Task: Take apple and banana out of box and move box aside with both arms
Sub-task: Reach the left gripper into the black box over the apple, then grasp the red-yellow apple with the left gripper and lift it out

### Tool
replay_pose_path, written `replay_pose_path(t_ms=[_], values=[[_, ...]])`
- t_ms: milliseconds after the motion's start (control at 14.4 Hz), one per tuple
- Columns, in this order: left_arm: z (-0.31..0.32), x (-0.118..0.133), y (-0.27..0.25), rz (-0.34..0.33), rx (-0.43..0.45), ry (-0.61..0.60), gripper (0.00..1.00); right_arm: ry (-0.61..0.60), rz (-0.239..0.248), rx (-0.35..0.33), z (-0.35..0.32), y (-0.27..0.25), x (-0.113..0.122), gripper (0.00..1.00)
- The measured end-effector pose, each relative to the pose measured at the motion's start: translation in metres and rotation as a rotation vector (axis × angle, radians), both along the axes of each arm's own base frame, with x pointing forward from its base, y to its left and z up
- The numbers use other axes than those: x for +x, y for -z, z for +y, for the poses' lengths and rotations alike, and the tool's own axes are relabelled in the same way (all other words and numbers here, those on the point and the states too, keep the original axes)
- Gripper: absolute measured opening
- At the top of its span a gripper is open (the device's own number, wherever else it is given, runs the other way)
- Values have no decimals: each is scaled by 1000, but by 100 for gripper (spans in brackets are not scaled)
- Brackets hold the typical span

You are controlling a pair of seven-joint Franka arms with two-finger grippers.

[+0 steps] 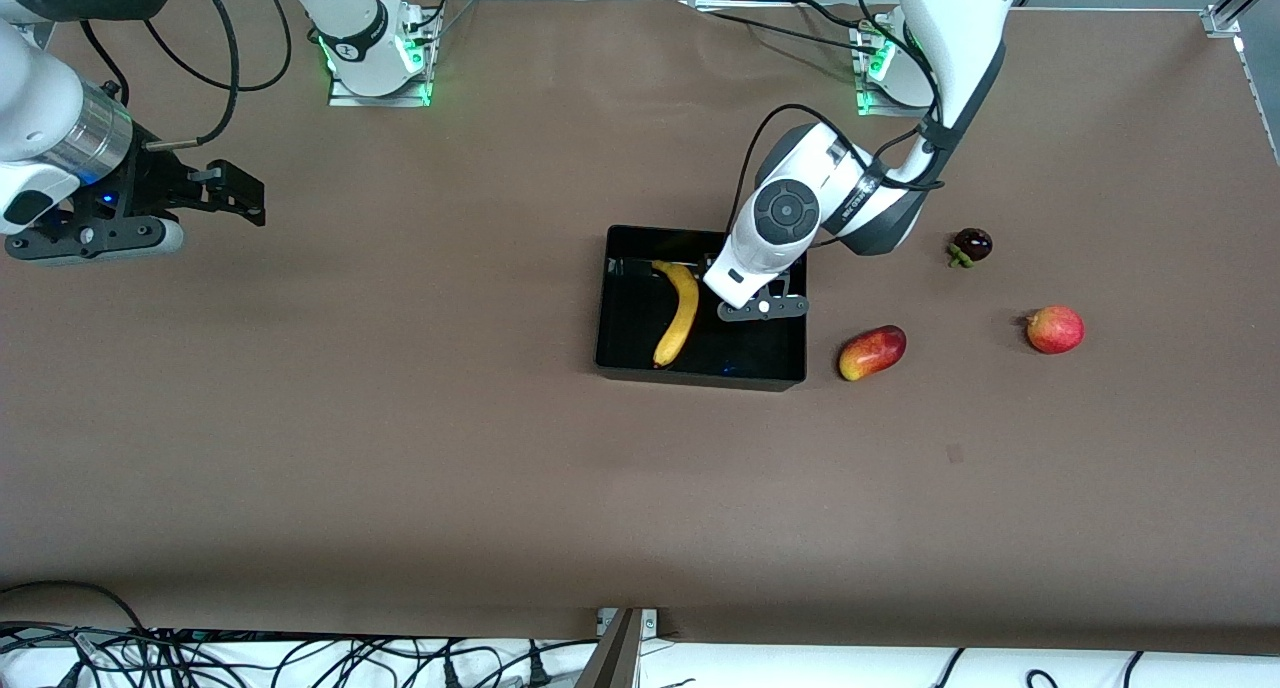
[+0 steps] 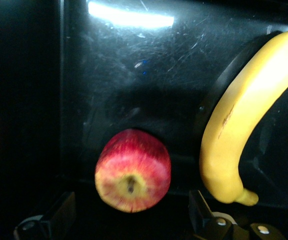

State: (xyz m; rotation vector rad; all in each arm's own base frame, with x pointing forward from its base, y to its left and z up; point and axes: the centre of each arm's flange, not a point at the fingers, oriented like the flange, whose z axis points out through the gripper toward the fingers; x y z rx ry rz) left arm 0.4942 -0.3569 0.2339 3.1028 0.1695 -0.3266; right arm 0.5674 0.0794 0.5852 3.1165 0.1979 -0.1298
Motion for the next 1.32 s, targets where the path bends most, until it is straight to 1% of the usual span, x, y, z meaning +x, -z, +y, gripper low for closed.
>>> replay_pose_path(t_ms=[208, 347, 417, 486, 556, 764, 903, 972, 1111, 1250, 1319], values=[[3, -9, 22, -9, -12, -4, 100, 0, 0, 0, 0, 0, 0, 100], [3, -9, 29, -13, -18, -6, 100, 0, 0, 0, 0, 0, 0, 100], [3, -9, 30, -16, -21, -7, 93, 0, 0, 0, 0, 0, 0, 100], [3, -9, 30, -16, -22, -7, 81, 0, 0, 0, 0, 0, 0, 100], [3, -8, 29, -18, -23, -7, 72, 0, 0, 0, 0, 0, 0, 100], [2, -2, 21, -34, -31, -12, 71, 0, 0, 0, 0, 0, 0, 100], [5, 11, -2, -47, -31, -22, 71, 0, 0, 0, 0, 0, 0, 100], [9, 21, -20, -37, -18, -26, 71, 0, 0, 0, 0, 0, 0, 100], [26, 41, -66, 0, 15, -8, 71, 0, 0, 0, 0, 0, 0, 100], [63, 65, -109, 37, 31, 53, 71, 0, 0, 0, 0, 0, 0, 100], [87, 74, -124, 66, 34, 91, 71, 0, 0, 0, 0, 0, 0, 100]])
